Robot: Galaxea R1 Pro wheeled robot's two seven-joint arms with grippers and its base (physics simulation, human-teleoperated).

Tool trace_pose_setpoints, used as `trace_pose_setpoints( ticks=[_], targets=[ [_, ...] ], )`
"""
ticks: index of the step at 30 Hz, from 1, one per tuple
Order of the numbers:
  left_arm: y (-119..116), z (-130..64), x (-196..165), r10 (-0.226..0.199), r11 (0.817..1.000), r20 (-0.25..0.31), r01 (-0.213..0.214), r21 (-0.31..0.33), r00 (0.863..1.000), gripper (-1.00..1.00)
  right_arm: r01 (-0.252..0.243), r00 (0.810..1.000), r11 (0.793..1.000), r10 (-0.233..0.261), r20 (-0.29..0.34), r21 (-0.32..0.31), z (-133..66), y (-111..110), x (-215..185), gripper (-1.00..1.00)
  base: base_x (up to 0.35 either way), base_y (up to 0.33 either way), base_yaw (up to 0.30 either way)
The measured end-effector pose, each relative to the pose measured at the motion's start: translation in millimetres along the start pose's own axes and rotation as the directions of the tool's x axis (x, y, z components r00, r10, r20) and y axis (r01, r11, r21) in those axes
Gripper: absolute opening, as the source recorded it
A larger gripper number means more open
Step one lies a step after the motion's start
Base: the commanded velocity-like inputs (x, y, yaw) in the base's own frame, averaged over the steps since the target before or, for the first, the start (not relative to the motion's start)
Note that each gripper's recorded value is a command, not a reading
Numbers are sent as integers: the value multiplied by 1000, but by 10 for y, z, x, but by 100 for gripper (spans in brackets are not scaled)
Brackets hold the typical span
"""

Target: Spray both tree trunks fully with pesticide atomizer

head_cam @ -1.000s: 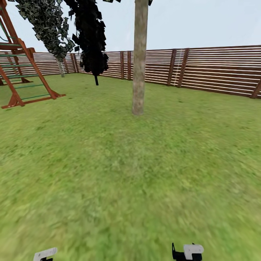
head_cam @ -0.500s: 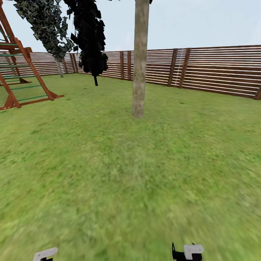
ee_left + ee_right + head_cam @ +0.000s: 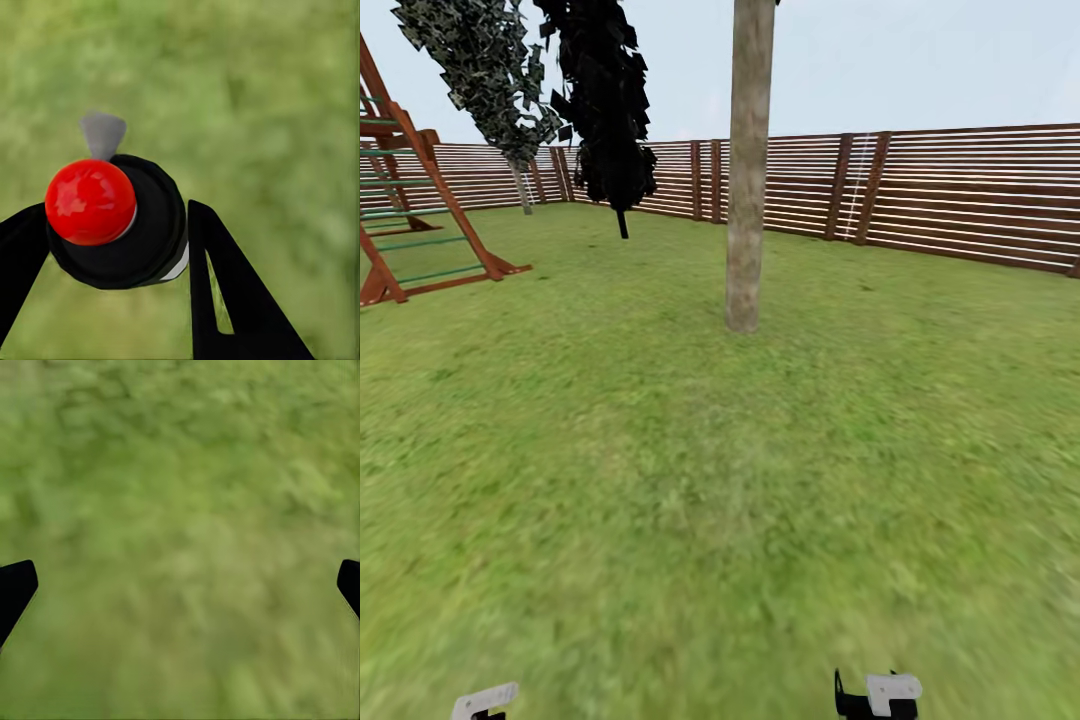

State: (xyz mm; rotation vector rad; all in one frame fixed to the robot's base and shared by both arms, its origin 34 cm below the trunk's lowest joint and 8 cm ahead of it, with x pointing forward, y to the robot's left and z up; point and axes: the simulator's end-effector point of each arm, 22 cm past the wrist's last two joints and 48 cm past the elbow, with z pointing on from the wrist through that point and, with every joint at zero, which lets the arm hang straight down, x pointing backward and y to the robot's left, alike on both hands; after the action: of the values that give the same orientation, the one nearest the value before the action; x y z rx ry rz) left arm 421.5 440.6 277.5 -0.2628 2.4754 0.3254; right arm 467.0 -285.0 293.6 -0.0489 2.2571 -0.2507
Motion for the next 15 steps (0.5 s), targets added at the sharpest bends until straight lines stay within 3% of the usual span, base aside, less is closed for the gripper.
trace_pose_setpoints(
  ticks=[15],
  targets=[
    [0, 0, -33, 0, 1000, 15, 0, 0, 1000, -100, 0, 1000, 1000, 0, 0, 0, 0, 0, 0, 100, 339, 0, 0]
  ],
)
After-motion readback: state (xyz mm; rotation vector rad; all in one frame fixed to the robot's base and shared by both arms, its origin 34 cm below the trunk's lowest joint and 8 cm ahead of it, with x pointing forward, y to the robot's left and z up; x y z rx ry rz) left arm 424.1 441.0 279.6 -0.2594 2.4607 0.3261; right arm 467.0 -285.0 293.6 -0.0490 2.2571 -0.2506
